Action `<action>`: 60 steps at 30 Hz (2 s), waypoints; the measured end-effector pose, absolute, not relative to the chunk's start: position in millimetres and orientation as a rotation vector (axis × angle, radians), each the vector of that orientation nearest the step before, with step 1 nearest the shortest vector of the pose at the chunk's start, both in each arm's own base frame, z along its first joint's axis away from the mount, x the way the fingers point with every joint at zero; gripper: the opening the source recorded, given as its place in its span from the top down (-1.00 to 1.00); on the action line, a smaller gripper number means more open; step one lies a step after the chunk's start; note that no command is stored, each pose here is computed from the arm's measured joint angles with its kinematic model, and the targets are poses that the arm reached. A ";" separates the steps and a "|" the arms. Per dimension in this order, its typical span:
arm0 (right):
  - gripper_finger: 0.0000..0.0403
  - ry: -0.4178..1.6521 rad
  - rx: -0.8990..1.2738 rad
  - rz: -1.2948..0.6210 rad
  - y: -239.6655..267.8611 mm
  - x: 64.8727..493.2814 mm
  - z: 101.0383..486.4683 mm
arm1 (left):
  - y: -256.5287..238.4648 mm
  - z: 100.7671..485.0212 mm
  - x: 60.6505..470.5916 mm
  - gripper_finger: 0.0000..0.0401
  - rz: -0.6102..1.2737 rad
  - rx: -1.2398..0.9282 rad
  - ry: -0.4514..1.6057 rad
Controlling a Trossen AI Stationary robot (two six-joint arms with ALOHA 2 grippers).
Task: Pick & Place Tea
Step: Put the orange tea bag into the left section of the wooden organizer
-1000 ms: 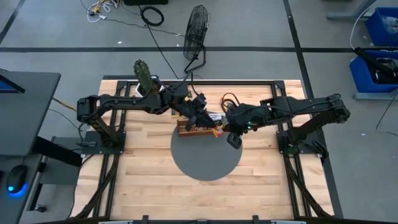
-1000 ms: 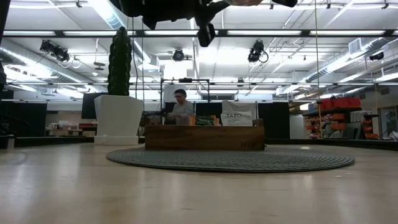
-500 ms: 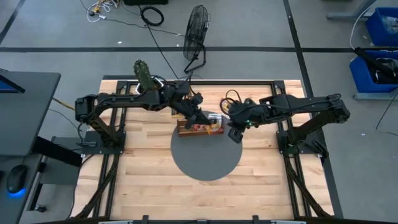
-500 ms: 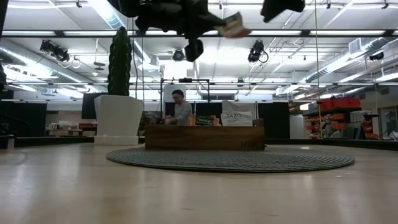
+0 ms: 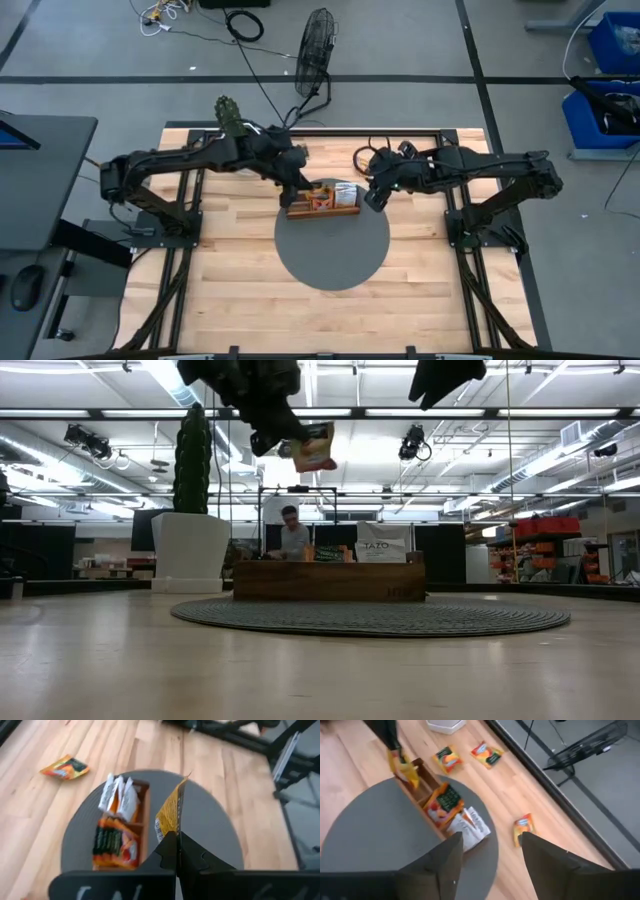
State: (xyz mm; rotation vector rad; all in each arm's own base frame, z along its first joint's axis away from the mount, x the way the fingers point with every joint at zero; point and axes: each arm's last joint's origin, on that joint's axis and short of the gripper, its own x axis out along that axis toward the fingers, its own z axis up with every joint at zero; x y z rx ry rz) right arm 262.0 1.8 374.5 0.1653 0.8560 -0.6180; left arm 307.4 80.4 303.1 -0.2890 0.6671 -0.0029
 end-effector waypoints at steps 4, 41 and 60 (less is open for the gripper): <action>-0.04 0.812 0.137 -0.616 -7.2 267.5 373.7 | 83.6 297.4 302.7 1.00 0.010 -0.289 0.699; 0.08 0.769 0.164 -0.502 -73.4 267.8 304.6 | 94.1 202.3 285.2 0.99 0.025 -0.022 0.823; 0.08 0.766 0.180 -0.526 -78.5 266.3 304.5 | 105.2 180.8 286.0 0.91 0.146 -0.133 0.922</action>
